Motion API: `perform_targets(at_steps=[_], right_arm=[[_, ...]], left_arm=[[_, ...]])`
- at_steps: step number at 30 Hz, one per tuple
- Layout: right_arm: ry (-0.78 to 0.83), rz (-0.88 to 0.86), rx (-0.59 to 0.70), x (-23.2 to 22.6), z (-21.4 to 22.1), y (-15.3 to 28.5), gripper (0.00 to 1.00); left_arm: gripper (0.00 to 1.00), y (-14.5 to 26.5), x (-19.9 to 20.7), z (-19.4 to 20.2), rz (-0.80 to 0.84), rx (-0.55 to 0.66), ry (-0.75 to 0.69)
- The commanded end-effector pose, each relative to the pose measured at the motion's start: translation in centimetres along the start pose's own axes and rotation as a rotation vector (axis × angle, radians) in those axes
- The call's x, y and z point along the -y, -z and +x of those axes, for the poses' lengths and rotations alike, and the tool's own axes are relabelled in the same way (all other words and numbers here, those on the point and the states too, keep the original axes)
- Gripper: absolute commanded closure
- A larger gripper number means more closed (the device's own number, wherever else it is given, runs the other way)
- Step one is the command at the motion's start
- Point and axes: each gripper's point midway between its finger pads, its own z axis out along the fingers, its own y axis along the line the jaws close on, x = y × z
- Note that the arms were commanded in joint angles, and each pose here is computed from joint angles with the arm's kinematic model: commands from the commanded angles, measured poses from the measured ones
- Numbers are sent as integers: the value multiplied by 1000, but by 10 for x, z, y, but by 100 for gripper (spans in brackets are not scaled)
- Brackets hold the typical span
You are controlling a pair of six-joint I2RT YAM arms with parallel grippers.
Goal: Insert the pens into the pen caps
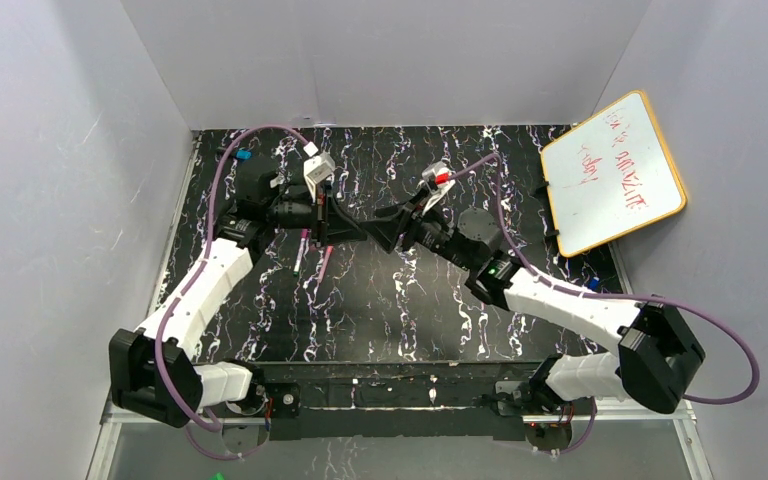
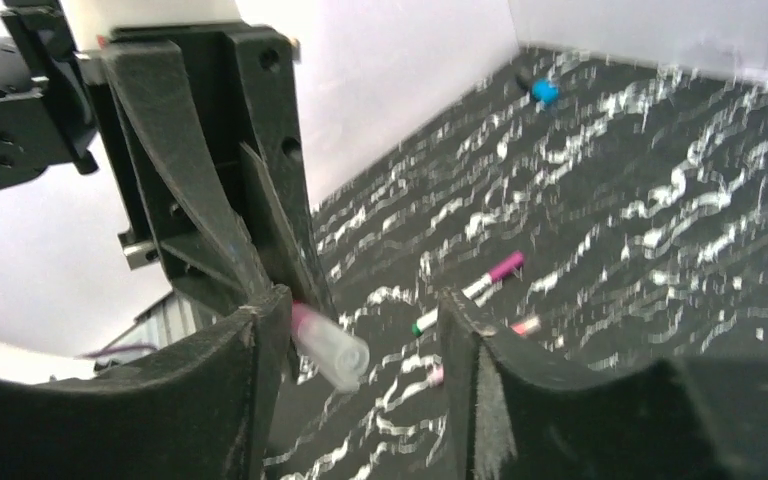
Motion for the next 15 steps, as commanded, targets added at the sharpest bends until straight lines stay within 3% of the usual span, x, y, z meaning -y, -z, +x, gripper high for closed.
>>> perform_targets(at_steps=[1,9,15], right_arm=[[-39,-77,-241,-5,44,26,31],[56,18,-48,26,-45,42,24],[99,77,12,38,-66,63,22]], left_arm=[[100,4,-29,-18,-149,78,-137],[100,4,-73,23,-312,31,-47],[100,11,-125,65,-617,-28,47]])
